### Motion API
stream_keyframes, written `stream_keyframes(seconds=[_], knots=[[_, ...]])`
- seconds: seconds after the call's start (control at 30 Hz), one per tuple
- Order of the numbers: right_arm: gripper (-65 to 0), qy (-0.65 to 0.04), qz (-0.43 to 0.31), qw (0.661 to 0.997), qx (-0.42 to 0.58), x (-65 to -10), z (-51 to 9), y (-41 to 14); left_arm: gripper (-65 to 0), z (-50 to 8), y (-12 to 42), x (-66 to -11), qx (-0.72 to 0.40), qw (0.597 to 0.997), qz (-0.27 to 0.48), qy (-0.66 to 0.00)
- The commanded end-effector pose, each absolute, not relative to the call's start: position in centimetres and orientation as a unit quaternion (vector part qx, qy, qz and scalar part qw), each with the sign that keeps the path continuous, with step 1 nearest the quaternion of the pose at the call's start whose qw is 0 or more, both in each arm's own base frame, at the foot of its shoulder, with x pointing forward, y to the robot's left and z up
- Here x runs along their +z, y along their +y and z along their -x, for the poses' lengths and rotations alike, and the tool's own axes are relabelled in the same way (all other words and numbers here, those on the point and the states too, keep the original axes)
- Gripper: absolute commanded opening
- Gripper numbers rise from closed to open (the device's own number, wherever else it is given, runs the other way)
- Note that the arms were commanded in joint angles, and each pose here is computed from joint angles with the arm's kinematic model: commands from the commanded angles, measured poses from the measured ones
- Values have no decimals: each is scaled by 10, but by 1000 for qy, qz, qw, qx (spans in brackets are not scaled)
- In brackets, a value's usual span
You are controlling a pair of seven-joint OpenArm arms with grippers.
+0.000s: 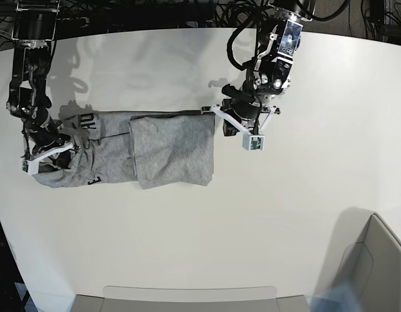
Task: Fold the T-shirt properly
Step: 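Lift the strip end with the right gripper and fold it over the bundle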
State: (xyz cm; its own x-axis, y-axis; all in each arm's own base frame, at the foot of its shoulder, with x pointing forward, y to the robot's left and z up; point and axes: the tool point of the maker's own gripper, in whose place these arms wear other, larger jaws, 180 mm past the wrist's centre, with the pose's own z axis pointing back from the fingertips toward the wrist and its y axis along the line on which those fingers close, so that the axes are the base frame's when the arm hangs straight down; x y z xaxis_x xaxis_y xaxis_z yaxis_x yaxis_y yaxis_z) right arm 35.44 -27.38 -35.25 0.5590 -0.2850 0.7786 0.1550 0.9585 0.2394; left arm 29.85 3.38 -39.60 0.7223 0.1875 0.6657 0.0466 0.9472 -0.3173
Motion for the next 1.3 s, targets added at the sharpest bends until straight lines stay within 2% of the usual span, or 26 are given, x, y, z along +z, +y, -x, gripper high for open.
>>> stream_keyframes(seconds=[0.0, 0.27, 0.63, 0.8, 0.9, 1.13, 1.27], knots=[[-650, -481, -68, 868, -106, -332, -366, -270, -650, -308, 35, -383, 40, 905, 160, -393], [-650, -472, -53, 879, -40, -325, -370, -205, -650, -306, 37, -385, 39, 906, 158, -391], [-650, -508, -43, 858, 57, -305, -373, -118, -650, -306, 38, -386, 38, 907, 157, -389], [-650, -524, -12, 844, 111, -301, -376, -82, -650, -306, 38, -386, 38, 907, 157, -389], [-650, -533, 6, 835, 137, -296, -379, -66, -650, -305, 37, -387, 38, 907, 157, -389], [-650, -504, 53, 843, 180, -328, -378, -51, -650, -305, 37, -387, 38, 907, 157, -389], [-650, -503, 44, 838, 205, -330, -372, -32, -650, -301, 38, -390, 38, 909, 156, -384]])
